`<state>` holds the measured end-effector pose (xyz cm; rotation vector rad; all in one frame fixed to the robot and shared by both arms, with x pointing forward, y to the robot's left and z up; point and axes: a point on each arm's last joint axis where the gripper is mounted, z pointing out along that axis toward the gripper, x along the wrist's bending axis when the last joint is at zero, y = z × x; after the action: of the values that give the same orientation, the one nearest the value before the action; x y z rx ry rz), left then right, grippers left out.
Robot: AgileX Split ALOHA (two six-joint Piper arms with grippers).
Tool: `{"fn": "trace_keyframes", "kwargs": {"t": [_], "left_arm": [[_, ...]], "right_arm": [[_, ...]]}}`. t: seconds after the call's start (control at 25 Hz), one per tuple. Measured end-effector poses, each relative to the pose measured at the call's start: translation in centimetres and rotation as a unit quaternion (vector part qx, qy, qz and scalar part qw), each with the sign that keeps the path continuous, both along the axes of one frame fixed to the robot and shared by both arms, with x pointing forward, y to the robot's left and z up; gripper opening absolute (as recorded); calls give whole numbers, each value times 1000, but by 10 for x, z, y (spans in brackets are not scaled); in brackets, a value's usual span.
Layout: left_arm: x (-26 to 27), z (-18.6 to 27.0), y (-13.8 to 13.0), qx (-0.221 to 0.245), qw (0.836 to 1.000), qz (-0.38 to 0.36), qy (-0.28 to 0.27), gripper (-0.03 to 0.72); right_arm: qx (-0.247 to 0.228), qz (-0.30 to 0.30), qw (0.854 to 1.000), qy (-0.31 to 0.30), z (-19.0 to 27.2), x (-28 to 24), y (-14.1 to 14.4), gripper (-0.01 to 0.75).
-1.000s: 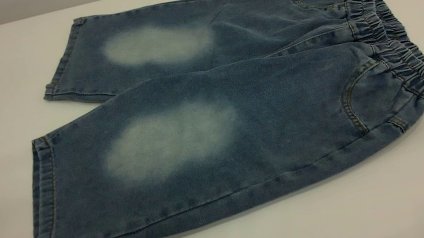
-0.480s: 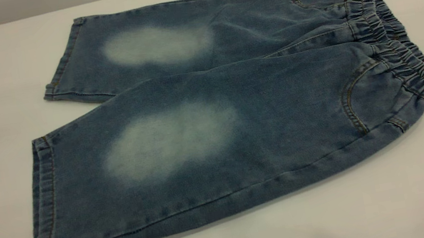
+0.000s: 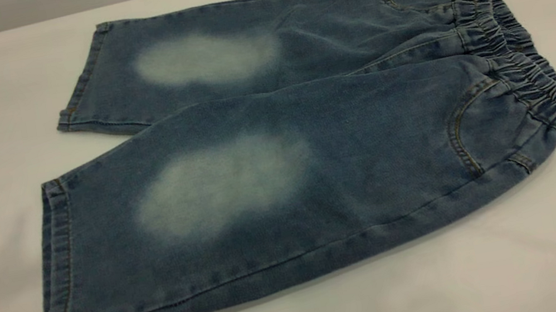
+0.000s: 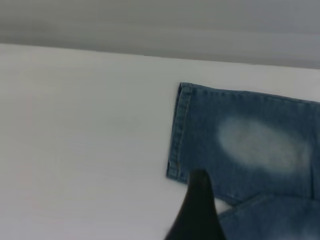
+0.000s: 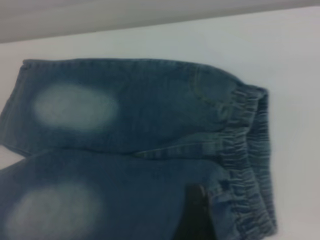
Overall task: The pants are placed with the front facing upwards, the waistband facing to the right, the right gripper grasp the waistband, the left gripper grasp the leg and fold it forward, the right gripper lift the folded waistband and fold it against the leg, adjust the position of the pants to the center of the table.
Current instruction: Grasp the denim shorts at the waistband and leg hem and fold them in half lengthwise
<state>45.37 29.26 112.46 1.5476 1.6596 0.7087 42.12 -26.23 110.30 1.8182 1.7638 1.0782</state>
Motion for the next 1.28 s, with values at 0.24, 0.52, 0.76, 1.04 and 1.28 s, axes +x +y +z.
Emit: {"fn": "trace_keyframes", "kwargs": {"t": [0.24, 0.52, 0.76, 1.04, 1.28], "left_arm": [[51, -31, 0, 13, 1000, -8, 26, 526], [87, -72, 2, 15, 998, 2, 60, 526], [94, -80, 2, 16, 998, 5, 58, 526], [94, -79, 2, 21, 998, 1, 56, 526], [94, -79, 2, 20, 998, 2, 56, 526]], "right_arm": [[8, 27, 999, 41, -27, 34, 10, 491], [23, 84, 992, 92, -59, 59, 23, 491], [54, 126, 982, 128, -90, 80, 34, 491], [102, 113, 973, 175, -130, 103, 27, 491], [164, 98, 965, 181, -136, 107, -11, 491]]}}
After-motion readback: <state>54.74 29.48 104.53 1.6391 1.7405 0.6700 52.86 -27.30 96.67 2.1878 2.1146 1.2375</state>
